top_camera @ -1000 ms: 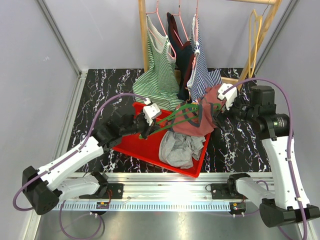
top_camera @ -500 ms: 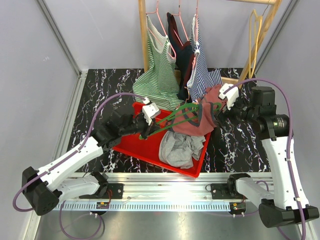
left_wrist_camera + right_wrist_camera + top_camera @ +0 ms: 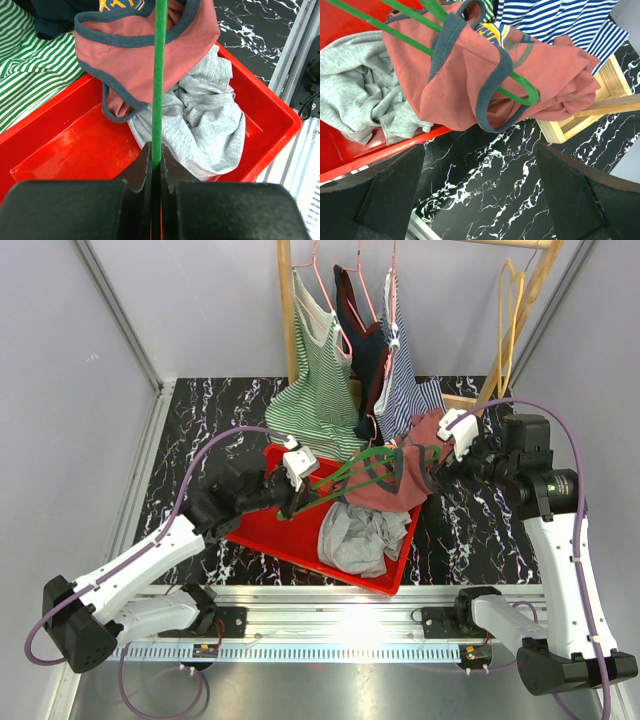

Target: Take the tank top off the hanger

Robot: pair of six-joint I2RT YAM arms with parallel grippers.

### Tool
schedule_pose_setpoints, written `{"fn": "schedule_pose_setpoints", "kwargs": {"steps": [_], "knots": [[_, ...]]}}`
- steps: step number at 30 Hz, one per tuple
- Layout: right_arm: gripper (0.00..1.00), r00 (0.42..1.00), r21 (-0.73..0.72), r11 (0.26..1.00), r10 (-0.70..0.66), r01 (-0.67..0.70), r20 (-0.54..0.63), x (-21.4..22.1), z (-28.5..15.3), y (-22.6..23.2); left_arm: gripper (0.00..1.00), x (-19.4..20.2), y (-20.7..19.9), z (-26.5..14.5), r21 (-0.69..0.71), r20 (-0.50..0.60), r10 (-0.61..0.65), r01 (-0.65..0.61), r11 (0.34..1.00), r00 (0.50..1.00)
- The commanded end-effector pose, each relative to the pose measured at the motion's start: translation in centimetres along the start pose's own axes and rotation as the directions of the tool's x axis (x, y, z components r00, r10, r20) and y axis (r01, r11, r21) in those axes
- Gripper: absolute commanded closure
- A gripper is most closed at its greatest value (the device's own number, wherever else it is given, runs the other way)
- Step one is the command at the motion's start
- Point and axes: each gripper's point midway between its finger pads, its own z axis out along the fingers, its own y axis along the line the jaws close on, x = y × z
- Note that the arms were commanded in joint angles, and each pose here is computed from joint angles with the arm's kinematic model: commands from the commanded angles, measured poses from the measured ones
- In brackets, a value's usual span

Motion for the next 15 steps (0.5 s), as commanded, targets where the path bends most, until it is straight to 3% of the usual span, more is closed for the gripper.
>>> {"fn": "schedule_pose_setpoints", "kwargs": {"steps": [1,15], "knots": [[0.0,1.0,0.027,0.999,-0.023,0.023,0.012,-0.58,-1.11,-0.31,1.0,-3.54,-0.35,-0.72,0.012,0.131,0.032,-0.034,0.999,0.991],[0.0,1.0,-0.009,1.0,0.004,-0.003,0.014,-0.23,-0.82,0.56,1.0,-4.18,-0.51,-0.85,0.023,0.158,-0.018,0.015,1.0,0.987]]}}
